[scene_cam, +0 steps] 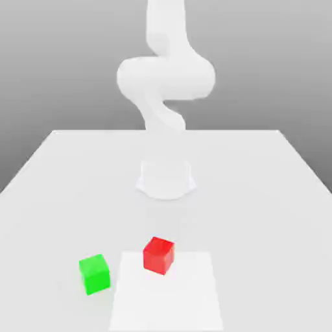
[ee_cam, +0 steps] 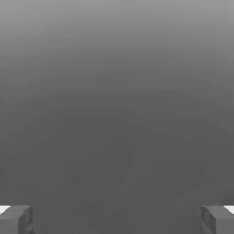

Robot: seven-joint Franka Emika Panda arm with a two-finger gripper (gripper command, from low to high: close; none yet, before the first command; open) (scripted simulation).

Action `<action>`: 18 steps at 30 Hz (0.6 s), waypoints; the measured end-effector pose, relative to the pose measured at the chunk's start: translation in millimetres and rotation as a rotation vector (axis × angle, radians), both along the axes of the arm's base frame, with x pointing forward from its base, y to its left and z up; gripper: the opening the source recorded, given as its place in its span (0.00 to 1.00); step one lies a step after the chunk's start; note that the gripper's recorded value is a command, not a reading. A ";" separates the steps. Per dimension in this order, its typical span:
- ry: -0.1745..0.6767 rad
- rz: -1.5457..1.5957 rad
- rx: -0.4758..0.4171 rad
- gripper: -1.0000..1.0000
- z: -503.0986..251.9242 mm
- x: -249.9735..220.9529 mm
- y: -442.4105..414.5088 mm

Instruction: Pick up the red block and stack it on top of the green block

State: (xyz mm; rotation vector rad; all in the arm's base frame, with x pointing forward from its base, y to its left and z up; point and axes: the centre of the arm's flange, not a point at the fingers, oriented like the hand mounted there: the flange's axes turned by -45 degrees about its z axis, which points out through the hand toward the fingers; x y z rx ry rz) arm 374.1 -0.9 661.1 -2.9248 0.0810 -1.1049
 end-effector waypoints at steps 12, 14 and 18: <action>0.449 -0.218 0.107 0.50 -300.1 35.0 -10.6; 0.532 -0.264 0.121 0.50 -350.9 18.7 -12.2; 0.686 -0.352 0.141 0.50 -448.7 -23.3 -14.1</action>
